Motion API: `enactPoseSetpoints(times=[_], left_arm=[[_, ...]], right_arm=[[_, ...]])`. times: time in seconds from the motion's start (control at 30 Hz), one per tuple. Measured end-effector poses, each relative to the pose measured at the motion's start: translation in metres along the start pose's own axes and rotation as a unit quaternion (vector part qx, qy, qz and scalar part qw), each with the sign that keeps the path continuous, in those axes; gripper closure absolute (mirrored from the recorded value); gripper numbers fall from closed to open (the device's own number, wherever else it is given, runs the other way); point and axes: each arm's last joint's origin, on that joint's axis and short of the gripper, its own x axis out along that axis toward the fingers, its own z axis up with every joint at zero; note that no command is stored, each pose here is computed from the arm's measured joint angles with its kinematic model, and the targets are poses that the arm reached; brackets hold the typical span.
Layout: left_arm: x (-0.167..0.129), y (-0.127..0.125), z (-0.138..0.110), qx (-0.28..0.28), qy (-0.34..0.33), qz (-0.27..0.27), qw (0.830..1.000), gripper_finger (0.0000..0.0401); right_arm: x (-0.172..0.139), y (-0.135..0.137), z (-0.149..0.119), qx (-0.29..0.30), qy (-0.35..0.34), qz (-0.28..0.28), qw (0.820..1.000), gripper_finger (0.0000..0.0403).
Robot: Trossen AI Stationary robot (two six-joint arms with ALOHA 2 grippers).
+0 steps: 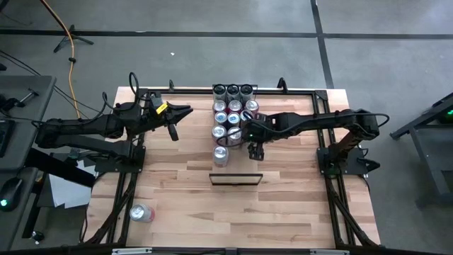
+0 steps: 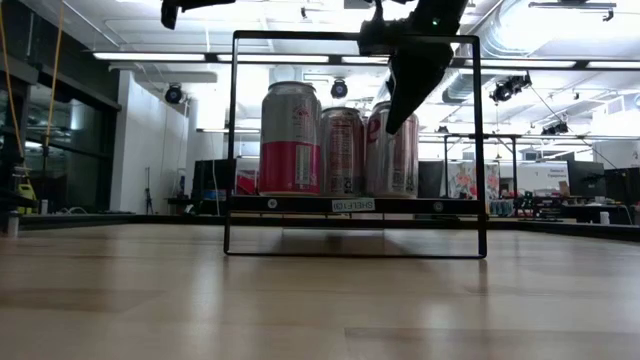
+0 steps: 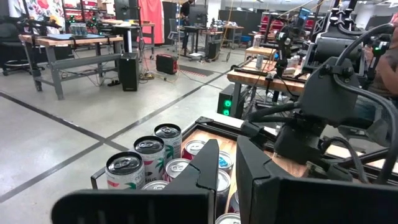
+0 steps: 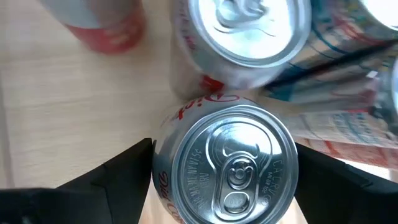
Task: Place canned beverage on shelf
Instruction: Put the red-silver soda can on the shelf aligned with the other red-silver soda can, then put the pink-white soda can on the shelf aligned with the other pink-white soda can
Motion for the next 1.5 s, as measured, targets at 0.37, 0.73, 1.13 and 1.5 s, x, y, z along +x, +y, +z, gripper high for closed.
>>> enactPoseSetpoints(times=[0.37, 0.73, 1.13, 1.5], left_arm=[[0.0, 0.0, 0.0, 0.0, -0.001, 0.005, 1.0, 0.0398], [0.0, 0.001, 0.0, 0.0, -0.002, 0.015, 1.0, 0.0398], [0.0, 0.001, 0.0, 0.0, -0.003, 0.024, 1.0, 0.0398], [0.0, 0.001, 0.0, 0.025, -0.001, 0.013, 1.0, 0.0398]], right_arm=[[0.0, -0.002, 0.0, 0.024, 0.001, 0.005, 1.0, 0.0057], [-0.012, -0.007, -0.001, -0.016, -0.015, -0.013, 1.0, 0.0013], [-0.015, -0.012, -0.001, -0.032, -0.022, -0.015, 0.999, 0.0013], [-0.095, -0.025, 0.004, -0.02, -0.1, -0.007, 0.995, 0.0013]])
